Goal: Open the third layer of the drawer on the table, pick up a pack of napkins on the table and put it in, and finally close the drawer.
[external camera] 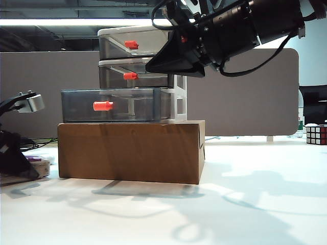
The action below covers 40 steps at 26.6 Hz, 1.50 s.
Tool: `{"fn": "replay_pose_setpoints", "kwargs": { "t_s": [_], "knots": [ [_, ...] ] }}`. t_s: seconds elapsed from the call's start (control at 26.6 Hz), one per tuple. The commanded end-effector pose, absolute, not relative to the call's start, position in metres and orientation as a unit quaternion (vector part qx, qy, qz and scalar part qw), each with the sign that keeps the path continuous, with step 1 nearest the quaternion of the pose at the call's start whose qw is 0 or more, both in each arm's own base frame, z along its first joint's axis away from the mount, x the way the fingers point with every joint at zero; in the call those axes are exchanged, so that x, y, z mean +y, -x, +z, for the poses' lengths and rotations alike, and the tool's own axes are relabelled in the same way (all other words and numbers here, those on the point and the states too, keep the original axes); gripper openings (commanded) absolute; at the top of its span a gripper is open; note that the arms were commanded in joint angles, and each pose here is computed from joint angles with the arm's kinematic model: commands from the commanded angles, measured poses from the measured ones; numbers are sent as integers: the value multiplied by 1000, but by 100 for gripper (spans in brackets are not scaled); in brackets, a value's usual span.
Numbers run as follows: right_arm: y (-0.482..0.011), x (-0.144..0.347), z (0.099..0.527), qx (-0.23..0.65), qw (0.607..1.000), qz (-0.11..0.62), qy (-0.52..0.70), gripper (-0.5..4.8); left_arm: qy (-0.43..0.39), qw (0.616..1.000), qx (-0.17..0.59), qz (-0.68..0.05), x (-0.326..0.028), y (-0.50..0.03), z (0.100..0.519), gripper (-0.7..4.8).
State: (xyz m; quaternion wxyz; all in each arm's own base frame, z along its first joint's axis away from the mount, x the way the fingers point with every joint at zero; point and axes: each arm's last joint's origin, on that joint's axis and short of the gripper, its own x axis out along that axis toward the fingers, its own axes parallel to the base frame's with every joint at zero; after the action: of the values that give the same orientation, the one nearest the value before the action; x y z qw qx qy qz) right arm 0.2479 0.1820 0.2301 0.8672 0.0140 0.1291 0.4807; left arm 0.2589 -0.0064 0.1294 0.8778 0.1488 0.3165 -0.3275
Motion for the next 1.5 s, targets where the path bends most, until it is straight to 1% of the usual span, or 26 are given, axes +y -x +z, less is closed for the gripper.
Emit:
{"fn": "replay_pose_setpoints", "kwargs": {
  "t_s": [0.04, 0.11, 0.19, 0.23, 0.38, 0.45, 0.49, 0.56, 0.6, 0.64, 0.75, 0.79, 0.86, 0.98, 1.16, 1.28, 1.31, 1.43, 1.5],
  "knots": [
    [-247, 182, 231, 128, 866, 484, -13, -6, -155, 881, 312, -320, -6, -257, 136, 173],
    [-247, 182, 231, 129, 866, 483, -13, -6, -162, 886, 296, -317, -6, -255, 144, 173],
    [-247, 182, 231, 128, 865, 486, -14, -6, -178, 898, 265, -303, -6, -252, 165, 174],
    [-247, 182, 232, 127, 861, 492, -14, -6, -186, 906, 239, -297, -6, -247, 183, 174],
    [-246, 182, 233, 125, 862, 492, -15, -6, -199, 911, 200, -301, -10, -229, 215, 175],
    [-245, 181, 236, 120, 862, 492, -15, -6, -201, 908, 170, -325, -16, -217, 229, 175],
    [-244, 180, 239, 113, 863, 492, -15, -6, -205, 904, 137, -349, -23, -208, 240, 175],
    [-242, 179, 244, 104, 864, 493, -16, -6, -212, 896, 104, -377, -33, -200, 250, 175],
    [-241, 177, 248, 97, 865, 492, -16, -6, -218, 885, 90, -401, -45, -196, 255, 176],
    [-241, 175, 251, 92, 866, 491, -17, -6, -218, 880, 87, -413, -50, -195, 256, 176],
    [-238, 171, 259, 79, 868, 489, -18, -6, -224, 846, 74, -477, -82, -192, 263, 180],
    [-237, 169, 262, 74, 870, 488, -19, -6, -233, 838, 77, -487, -94, -194, 264, 180],
    [-236, 169, 264, 69, 870, 488, -19, -6, -240, 833, 85, -492, -105, -196, 263, 180],
    [-234, 167, 268, 64, 870, 488, -19, -6, -241, 809, 95, -528, -128, -205, 255, 180],
    [-233, 167, 268, 66, 870, 488, -19, -6, -239, 802, 126, -533, -135, -216, 239, 180],
    [-233, 167, 269, 65, 870, 488, -20, -6, -243, 809, 111, -524, -136, -217, 241, 185],
    [-233, 167, 269, 65, 870, 488, -19, -6, -244, 810, 105, -523, -136, -218, 242, 192],
    [-233, 167, 269, 65, 870, 488, -19, -6, -245, 813, 97, -519, -136, -219, 244, 336],
    [-233, 167, 269, 65, 870, 488, -19, -6, -247, 817, 101, -511, -136, -219, 244, 345]
  ]
}}
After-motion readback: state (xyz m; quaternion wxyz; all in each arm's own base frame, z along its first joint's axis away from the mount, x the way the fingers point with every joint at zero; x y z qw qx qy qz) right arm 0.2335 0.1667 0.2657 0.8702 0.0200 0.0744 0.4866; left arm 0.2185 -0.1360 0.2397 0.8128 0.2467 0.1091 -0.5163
